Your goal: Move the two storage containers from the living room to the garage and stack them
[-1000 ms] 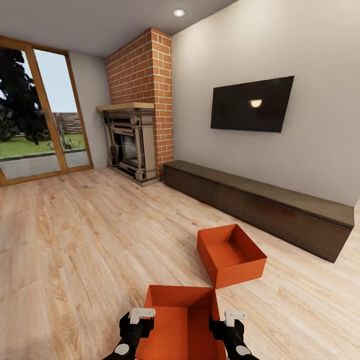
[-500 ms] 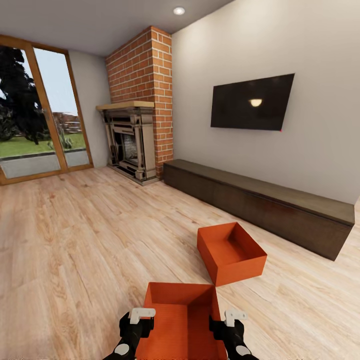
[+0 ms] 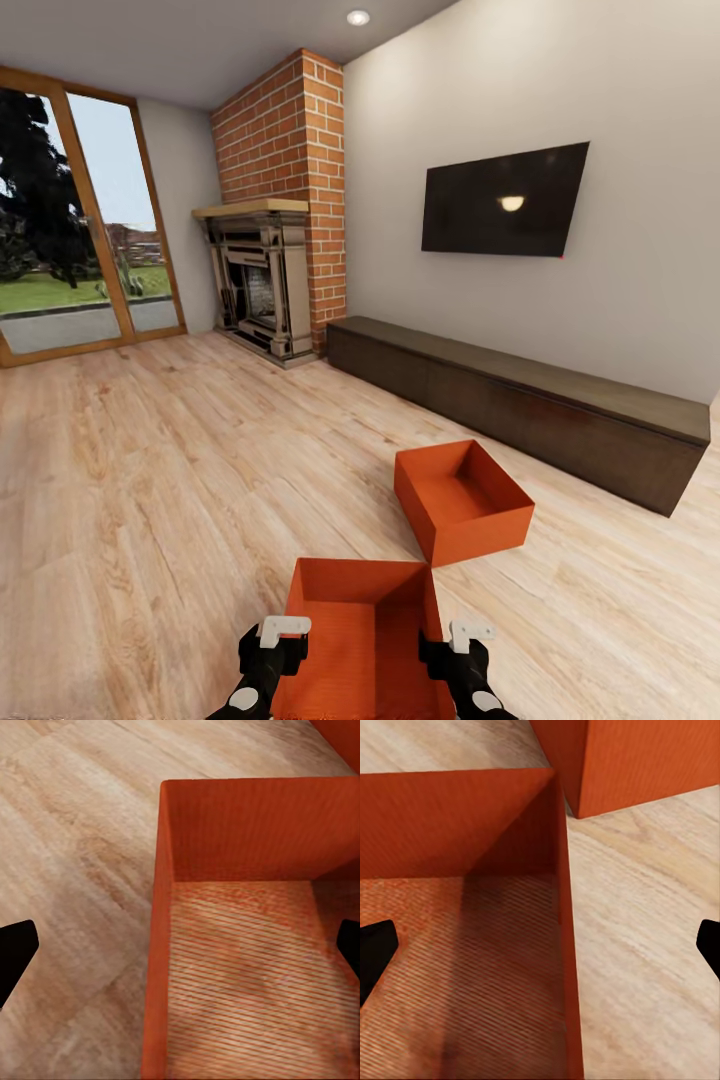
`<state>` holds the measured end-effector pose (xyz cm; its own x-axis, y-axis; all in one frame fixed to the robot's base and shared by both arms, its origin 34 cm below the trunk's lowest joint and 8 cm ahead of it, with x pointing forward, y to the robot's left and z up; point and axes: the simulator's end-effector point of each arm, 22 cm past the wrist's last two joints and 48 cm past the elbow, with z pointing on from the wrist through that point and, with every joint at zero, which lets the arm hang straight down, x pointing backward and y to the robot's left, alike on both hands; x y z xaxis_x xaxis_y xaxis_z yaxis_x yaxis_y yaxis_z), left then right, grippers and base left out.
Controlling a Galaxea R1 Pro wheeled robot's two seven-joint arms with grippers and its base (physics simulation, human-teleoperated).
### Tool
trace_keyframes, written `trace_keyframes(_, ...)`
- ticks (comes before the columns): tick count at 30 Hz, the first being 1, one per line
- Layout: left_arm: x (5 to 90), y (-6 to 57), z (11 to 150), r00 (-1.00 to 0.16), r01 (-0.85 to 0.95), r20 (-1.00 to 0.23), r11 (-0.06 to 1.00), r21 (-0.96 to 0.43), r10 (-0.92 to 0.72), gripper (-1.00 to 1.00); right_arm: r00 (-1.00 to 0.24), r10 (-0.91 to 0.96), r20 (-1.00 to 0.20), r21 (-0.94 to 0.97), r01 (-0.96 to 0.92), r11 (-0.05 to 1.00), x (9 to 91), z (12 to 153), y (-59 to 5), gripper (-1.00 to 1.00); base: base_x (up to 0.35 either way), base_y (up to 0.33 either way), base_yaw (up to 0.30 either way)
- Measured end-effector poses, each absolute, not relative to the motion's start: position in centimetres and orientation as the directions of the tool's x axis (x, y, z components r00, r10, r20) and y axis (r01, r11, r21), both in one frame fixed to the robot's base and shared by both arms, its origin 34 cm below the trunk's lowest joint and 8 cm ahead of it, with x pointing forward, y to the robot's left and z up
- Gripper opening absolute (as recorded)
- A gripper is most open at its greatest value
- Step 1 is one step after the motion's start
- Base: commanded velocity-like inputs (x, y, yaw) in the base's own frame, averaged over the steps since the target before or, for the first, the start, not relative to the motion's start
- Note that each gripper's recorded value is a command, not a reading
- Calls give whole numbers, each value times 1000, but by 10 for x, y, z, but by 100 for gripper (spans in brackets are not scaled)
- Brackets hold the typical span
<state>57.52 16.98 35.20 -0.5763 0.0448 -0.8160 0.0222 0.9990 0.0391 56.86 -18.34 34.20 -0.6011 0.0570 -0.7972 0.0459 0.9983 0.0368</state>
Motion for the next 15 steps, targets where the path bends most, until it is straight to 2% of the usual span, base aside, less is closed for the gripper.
trace_keyframes(15,570,170,332,-576,22,-816,999,39,45,100,-601,57,-797,37,46,998,563,322,-184,100,0,0,0)
